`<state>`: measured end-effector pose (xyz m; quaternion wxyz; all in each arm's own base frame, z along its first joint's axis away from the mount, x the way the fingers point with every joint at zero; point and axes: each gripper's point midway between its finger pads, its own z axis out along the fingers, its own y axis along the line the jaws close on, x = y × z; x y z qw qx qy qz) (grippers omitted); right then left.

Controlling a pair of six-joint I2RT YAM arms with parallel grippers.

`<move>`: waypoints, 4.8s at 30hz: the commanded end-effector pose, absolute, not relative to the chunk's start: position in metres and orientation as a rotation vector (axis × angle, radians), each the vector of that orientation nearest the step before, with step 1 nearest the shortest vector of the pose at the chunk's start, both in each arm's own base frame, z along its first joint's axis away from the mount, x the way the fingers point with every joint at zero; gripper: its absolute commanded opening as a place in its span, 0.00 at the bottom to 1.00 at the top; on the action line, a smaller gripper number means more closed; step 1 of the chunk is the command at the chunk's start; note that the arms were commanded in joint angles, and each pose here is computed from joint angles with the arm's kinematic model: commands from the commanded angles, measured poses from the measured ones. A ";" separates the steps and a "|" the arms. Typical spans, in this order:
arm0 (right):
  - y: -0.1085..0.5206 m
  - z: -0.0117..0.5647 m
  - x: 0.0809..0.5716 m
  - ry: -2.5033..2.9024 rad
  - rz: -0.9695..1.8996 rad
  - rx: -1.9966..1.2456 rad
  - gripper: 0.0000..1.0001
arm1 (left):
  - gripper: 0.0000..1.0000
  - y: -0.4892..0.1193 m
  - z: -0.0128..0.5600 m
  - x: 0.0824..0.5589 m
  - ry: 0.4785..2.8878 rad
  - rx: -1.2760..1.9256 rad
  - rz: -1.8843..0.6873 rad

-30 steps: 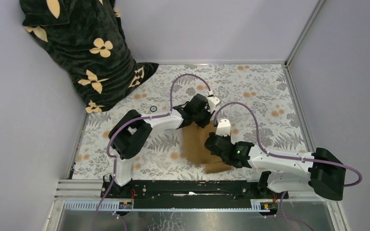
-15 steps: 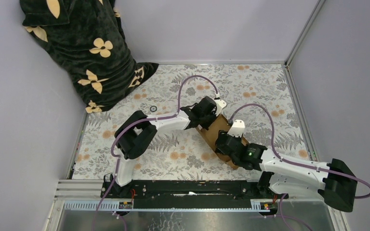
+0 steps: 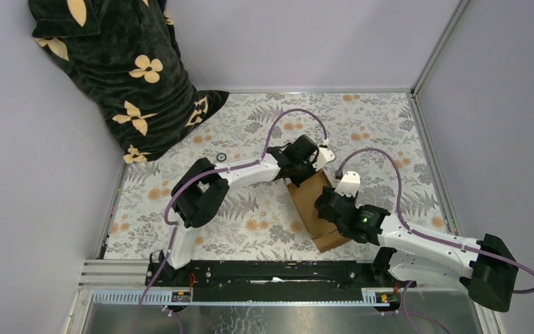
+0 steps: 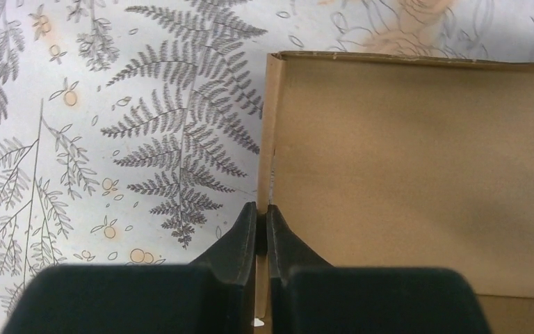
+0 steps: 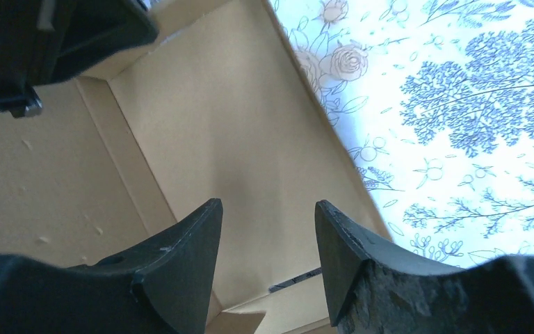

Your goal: Fold the paper box

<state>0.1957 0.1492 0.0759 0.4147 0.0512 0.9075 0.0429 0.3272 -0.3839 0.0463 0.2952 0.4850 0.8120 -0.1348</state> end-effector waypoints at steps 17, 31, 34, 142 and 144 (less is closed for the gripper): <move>0.115 0.144 0.211 2.105 0.116 0.233 0.61 | 0.11 -0.384 0.038 0.293 2.021 1.612 -0.245; 0.119 0.125 0.215 2.152 0.117 0.200 0.61 | 0.13 -0.378 0.030 0.301 1.962 1.516 -0.129; 0.120 0.123 0.215 2.161 0.117 0.192 0.61 | 0.13 -0.380 0.032 0.303 1.942 1.504 -0.097; 0.125 0.114 0.212 2.186 0.174 0.165 0.61 | 0.08 -0.367 0.033 0.347 1.887 1.341 0.331; 0.125 0.114 0.212 2.186 0.173 0.164 0.61 | 0.08 -0.366 0.033 0.348 1.887 1.338 0.340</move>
